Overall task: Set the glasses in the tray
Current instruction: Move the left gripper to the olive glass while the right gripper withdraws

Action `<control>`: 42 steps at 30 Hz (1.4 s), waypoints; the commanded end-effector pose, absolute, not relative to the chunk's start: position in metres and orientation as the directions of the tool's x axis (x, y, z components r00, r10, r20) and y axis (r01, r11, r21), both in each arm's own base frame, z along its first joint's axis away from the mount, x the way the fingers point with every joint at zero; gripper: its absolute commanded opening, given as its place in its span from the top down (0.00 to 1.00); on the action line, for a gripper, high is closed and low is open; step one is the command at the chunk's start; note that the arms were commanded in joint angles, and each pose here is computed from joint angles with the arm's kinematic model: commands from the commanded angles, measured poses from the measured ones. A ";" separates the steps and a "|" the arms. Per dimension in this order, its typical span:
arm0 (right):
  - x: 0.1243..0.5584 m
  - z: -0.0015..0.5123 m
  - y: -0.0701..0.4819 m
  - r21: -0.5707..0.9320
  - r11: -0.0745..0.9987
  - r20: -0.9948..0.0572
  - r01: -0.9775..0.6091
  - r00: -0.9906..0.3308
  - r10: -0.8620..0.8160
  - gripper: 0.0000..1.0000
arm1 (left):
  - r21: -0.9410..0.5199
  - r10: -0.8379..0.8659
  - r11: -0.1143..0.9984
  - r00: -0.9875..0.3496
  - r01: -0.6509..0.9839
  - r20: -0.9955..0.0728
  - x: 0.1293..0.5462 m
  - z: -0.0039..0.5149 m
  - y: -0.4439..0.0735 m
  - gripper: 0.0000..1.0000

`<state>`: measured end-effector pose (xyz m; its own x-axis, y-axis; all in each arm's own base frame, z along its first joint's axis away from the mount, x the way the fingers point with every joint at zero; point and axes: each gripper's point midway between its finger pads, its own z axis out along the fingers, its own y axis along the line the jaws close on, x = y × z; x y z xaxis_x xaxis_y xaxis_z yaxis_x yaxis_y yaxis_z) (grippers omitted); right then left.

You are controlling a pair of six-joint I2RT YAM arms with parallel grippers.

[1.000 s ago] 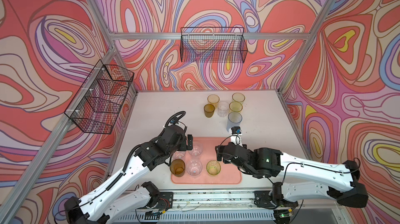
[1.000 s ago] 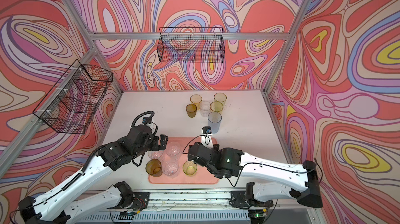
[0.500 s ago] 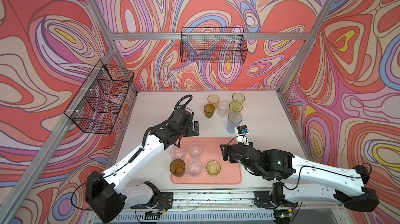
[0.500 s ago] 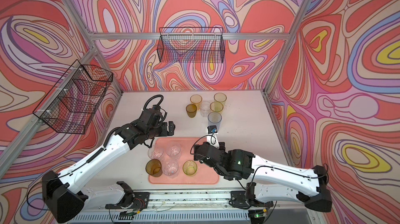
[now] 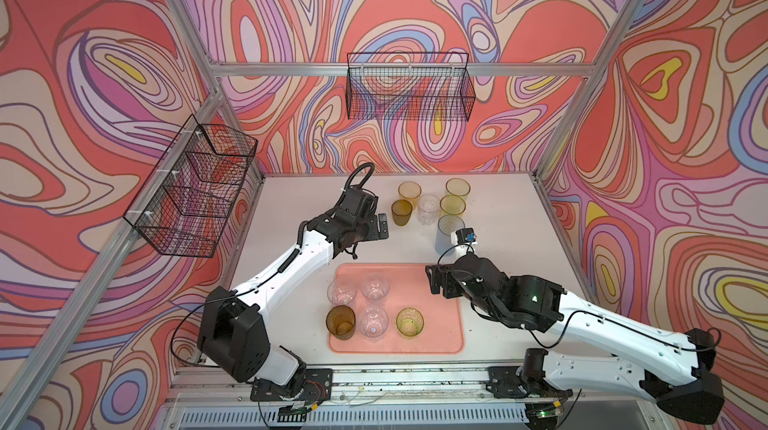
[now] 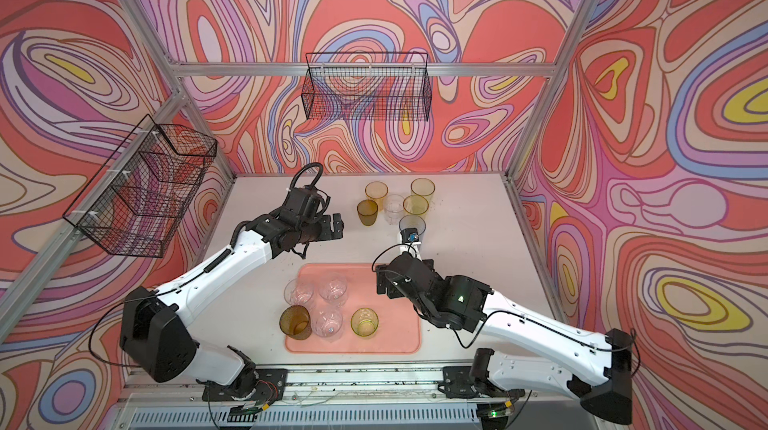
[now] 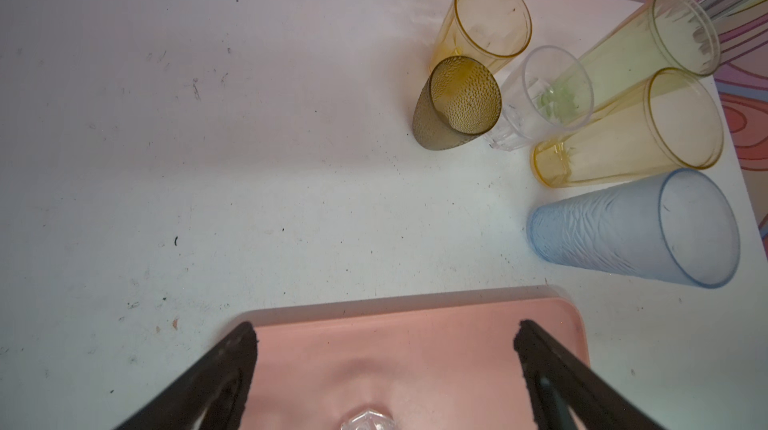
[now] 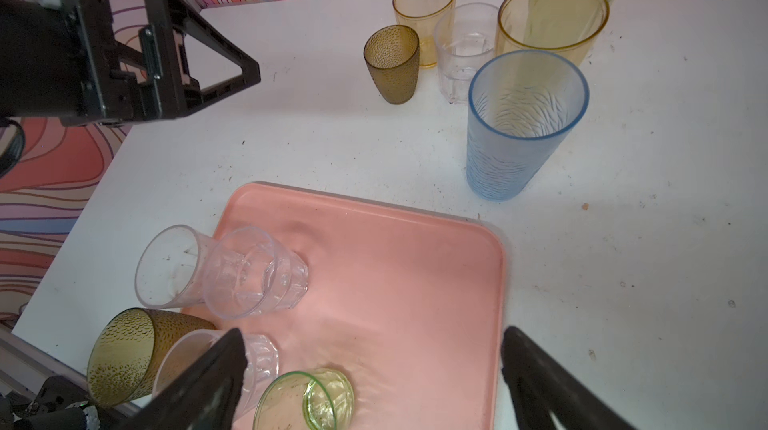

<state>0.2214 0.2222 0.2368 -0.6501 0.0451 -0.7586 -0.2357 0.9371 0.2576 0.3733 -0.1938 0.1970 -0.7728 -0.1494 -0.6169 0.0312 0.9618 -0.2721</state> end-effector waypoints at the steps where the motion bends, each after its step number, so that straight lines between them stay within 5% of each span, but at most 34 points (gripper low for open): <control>1: 0.227 0.242 0.233 0.297 0.902 -0.766 -0.313 -0.642 0.030 0.02 | -0.282 -0.146 0.958 -0.764 0.049 -0.629 0.390 0.201 -0.201 0.00; 8: 0.244 0.243 0.239 0.341 0.871 -0.757 -0.352 -0.652 0.033 0.02 | -0.316 -0.146 0.947 -0.792 0.062 -0.593 0.422 0.187 -0.224 0.01; 19: 0.266 0.244 0.226 0.382 0.856 -0.744 -0.348 -0.665 0.061 0.02 | -0.303 -0.123 0.951 -0.827 0.059 -0.548 0.461 0.159 -0.247 0.19; 37: 0.270 0.228 0.207 0.365 0.878 -0.725 -0.309 -0.686 0.059 0.02 | -0.268 -0.116 0.963 -0.851 0.030 -0.513 0.492 0.129 -0.260 0.59; 39: 0.270 0.226 0.206 0.362 0.880 -0.724 -0.306 -0.688 0.059 0.02 | -0.262 -0.109 0.965 -0.856 0.032 -0.506 0.495 0.124 -0.262 0.69; 42: 0.270 0.225 0.204 0.358 0.884 -0.725 -0.302 -0.686 0.060 0.02 | -0.244 -0.101 0.969 -0.863 0.027 -0.496 0.499 0.117 -0.262 0.68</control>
